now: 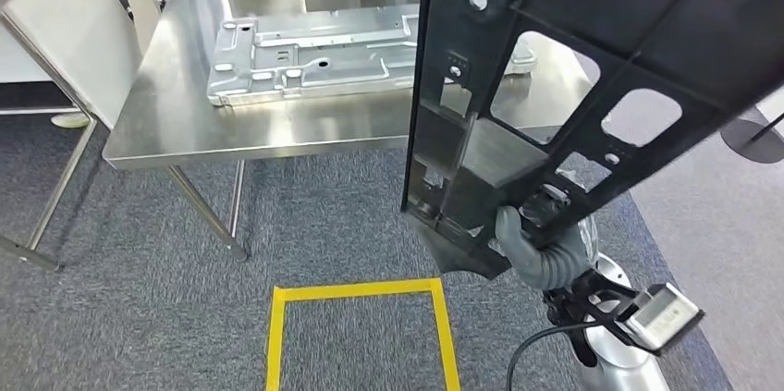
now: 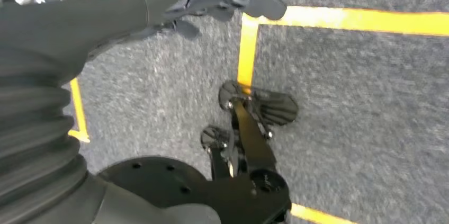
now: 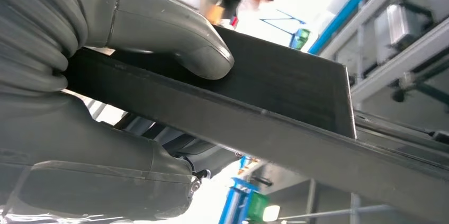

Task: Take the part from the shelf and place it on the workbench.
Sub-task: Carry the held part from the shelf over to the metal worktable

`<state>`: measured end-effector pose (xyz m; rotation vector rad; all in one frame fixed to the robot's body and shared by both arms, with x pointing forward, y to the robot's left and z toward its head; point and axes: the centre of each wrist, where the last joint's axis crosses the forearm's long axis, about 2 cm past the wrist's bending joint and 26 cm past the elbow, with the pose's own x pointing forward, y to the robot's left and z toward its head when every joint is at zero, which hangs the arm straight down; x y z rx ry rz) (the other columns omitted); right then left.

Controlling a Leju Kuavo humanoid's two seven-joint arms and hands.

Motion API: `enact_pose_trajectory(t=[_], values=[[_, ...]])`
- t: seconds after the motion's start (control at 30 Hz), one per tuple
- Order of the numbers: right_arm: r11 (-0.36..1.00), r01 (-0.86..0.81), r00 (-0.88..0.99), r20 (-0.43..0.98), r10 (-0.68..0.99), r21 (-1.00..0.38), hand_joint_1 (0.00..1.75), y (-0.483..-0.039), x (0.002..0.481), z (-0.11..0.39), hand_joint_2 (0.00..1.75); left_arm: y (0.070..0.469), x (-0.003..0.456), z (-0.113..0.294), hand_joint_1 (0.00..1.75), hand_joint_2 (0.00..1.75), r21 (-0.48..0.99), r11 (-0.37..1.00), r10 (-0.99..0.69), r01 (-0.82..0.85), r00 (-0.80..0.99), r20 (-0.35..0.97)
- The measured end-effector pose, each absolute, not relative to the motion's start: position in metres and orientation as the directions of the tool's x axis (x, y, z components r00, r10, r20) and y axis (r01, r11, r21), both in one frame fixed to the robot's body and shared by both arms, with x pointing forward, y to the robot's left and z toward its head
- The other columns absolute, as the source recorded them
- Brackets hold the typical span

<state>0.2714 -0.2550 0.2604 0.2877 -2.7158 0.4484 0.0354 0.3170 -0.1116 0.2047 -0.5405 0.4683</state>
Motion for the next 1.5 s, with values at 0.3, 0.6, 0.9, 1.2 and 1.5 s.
enact_pose_trajectory(t=[0.3, 0.6, 0.9, 1.2, 1.5], values=[[0.945, -0.207, -0.916, 0.389, -0.096, -0.255, 1.75, -0.2633, 0.2692, 0.2619, 1.75, 0.3184, 0.0370, -0.1114, 0.00, 1.75, 0.064, 0.876, 0.372, -0.479, 0.752, 0.544], [0.949, -0.202, -0.914, 0.395, -0.094, -0.241, 1.75, -0.2637, 0.2693, 0.2621, 1.75, 0.3189, 0.0385, -0.1112, 0.00, 1.75, 0.065, 0.876, 0.371, -0.479, 0.752, 0.546], [0.954, -0.193, -0.913, 0.398, -0.088, -0.231, 1.75, -0.2586, 0.2683, 0.2619, 1.75, 0.3205, 0.0363, -0.1114, 0.00, 1.75, 0.071, 0.878, 0.364, -0.473, 0.757, 0.542], [0.956, -0.183, -0.917, 0.391, -0.082, -0.229, 1.75, -0.2570, 0.2671, 0.2635, 1.75, 0.3208, 0.0390, -0.1111, 0.00, 1.75, 0.070, 0.880, 0.361, -0.470, 0.757, 0.545], [0.958, -0.171, -0.926, 0.369, -0.076, -0.231, 1.75, -0.2571, 0.2656, 0.2638, 1.75, 0.3195, 0.0386, -0.1112, 0.00, 1.75, 0.075, 0.880, 0.361, -0.470, 0.762, 0.538]])
